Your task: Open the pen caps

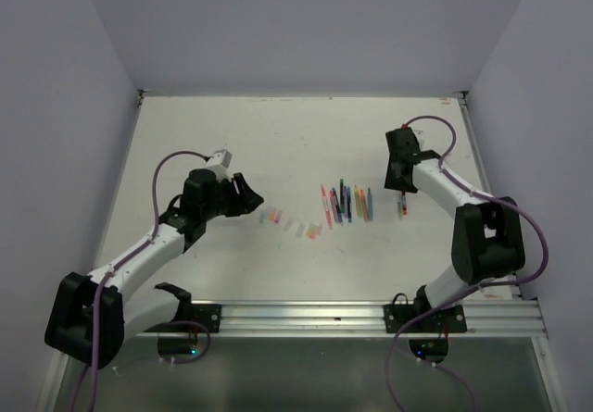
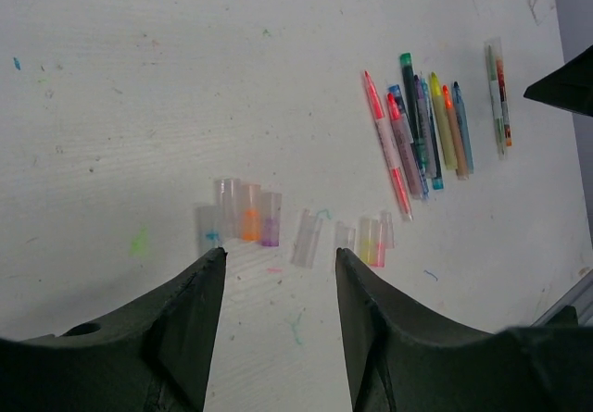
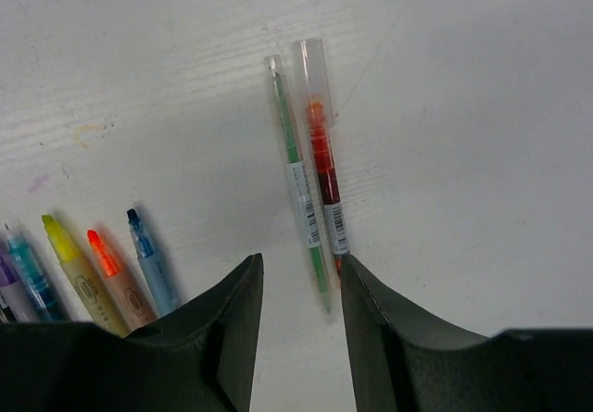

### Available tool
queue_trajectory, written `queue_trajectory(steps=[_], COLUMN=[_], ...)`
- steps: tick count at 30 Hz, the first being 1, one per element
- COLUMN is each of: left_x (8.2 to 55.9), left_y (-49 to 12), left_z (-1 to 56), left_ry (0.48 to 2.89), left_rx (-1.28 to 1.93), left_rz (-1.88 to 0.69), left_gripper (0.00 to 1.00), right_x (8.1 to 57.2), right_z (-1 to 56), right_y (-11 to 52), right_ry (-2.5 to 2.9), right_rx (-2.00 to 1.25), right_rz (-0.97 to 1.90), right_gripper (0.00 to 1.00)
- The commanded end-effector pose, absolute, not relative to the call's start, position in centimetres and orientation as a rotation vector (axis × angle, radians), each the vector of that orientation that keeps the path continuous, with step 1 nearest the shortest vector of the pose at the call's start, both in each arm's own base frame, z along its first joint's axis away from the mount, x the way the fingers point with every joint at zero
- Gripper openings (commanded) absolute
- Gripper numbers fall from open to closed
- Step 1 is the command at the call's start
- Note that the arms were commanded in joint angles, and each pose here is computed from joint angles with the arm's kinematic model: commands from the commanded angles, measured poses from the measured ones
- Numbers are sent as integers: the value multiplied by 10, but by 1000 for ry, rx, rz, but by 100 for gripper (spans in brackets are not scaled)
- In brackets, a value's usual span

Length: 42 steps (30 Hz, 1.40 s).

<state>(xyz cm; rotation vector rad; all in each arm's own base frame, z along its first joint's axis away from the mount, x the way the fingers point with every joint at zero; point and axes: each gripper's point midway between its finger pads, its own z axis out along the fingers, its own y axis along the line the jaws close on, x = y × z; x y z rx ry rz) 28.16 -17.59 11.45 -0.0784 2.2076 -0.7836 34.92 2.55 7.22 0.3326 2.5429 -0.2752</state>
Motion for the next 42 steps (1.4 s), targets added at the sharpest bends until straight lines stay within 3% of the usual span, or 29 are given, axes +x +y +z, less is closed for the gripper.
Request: queue_trajectory(steps=[1,12,21,25,27,36,42], left_x=[276,277,279,279,281,294,299], left_y=[-179,-181,-182,-182,-182,-197,-228], left_z=[116,117,113,114,116,147,175], left_ry=[2204,2208,2218,2218,2215,2185,2103], left_rx=[-34,-26,-30,-35,-36,22,72], left_rz=[-806,-809,-810,-809,-810,-869,-1104], left_gripper=[54,54,54,54,55,55,58], right_x=[353,348,339,341,344,357,336], right_z=[61,26,0,-2,-1,65,111], right_y=[27,28,40,46,50,62,139], right_ry=[2564,2621,2678,2681,2685,2494,2407], right_rx=[338,338,323,311,291,195,-109], right_rz=[-257,-241,-154,-113,-83,-54,255], right_gripper=[43,40,31,17,2,0,0])
